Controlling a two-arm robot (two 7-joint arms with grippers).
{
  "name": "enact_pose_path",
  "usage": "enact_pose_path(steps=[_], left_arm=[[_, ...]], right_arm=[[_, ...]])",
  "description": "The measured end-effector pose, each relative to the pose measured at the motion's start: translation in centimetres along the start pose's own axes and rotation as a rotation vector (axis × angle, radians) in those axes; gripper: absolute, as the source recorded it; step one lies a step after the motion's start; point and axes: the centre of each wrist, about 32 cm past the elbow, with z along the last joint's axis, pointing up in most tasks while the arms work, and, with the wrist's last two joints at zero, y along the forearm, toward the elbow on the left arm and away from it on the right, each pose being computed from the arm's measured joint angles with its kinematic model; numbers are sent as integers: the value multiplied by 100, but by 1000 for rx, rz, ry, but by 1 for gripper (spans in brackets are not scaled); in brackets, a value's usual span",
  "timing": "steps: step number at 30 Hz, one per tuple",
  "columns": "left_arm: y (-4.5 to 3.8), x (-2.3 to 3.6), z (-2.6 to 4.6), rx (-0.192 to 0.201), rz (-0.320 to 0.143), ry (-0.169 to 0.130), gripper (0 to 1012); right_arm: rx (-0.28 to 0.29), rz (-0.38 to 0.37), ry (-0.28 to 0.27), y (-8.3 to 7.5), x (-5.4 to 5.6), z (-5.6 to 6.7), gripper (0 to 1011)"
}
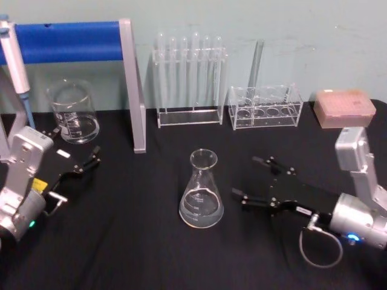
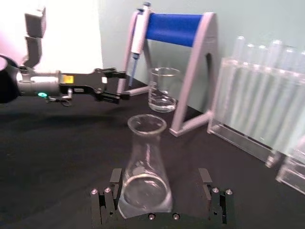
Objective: Grasp the erlenmeyer flask with one hand, shake it three times, then place it back.
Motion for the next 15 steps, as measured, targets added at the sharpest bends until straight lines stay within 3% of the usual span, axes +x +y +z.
enact_pose_path(steps=[6,15], left_arm=[[0,0,0,0,0,0,1001],[0,0,0,0,0,0,1001]], right_arm=[[18,62,-7,225,13,-14,1000],[28,93,-8,412,44,-31,1000]])
